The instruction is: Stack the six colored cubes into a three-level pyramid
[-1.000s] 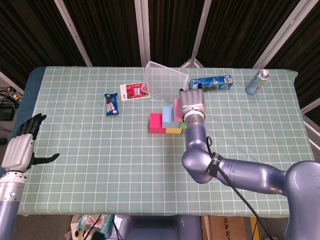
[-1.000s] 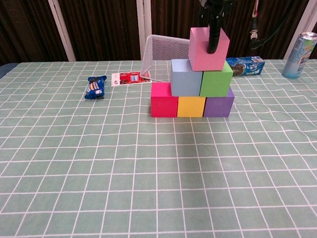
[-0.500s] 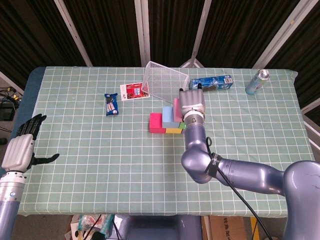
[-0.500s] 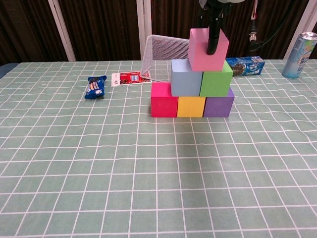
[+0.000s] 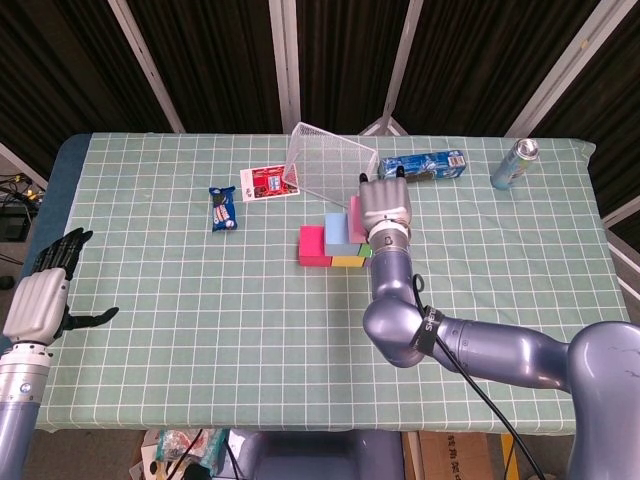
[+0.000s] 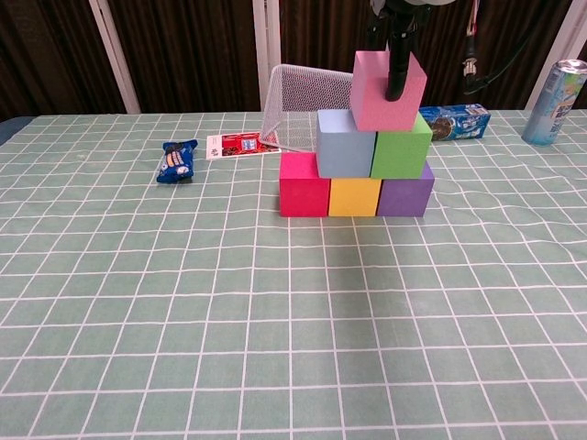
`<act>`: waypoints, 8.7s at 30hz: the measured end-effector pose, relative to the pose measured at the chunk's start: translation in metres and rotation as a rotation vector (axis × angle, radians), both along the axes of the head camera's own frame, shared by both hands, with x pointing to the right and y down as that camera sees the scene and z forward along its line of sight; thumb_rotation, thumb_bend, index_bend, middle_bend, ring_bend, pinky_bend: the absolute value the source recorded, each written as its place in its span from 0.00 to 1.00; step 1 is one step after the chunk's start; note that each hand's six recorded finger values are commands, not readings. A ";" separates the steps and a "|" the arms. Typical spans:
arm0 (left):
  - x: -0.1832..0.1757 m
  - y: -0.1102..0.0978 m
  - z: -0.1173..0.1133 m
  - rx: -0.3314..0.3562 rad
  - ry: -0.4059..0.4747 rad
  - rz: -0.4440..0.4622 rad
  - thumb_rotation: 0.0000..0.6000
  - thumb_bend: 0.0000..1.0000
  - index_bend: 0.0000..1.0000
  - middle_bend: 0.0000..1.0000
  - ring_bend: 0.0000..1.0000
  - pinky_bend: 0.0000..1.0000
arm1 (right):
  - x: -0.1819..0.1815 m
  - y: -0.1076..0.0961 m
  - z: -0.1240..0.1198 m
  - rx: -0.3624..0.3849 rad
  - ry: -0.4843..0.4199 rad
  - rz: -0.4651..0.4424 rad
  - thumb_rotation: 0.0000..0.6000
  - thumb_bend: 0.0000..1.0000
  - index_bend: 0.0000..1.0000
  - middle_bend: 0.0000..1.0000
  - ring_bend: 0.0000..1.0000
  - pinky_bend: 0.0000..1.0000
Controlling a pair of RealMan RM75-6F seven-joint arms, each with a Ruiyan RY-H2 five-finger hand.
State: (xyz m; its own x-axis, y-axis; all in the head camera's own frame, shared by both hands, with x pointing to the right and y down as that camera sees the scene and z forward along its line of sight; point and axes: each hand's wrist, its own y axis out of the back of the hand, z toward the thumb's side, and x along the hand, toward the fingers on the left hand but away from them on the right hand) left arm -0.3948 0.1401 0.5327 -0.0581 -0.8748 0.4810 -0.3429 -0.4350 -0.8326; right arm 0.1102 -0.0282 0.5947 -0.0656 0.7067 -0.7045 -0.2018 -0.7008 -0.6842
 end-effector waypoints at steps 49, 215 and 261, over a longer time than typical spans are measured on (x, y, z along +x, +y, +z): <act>0.001 0.001 -0.002 0.002 0.009 0.005 1.00 0.13 0.00 0.00 0.00 0.00 | 0.004 0.002 -0.005 -0.009 0.032 0.007 1.00 0.24 0.12 0.43 0.28 0.00; 0.013 0.004 -0.013 0.090 -0.008 0.041 1.00 0.13 0.00 0.00 0.00 0.00 | 0.146 0.162 0.119 -0.109 -0.246 0.185 1.00 0.51 0.00 0.00 0.00 0.00; 0.009 0.005 -0.009 0.069 -0.018 0.038 1.00 0.13 0.00 0.00 0.00 0.00 | 0.115 0.161 0.130 -0.117 -0.278 0.182 1.00 0.51 0.00 0.00 0.00 0.00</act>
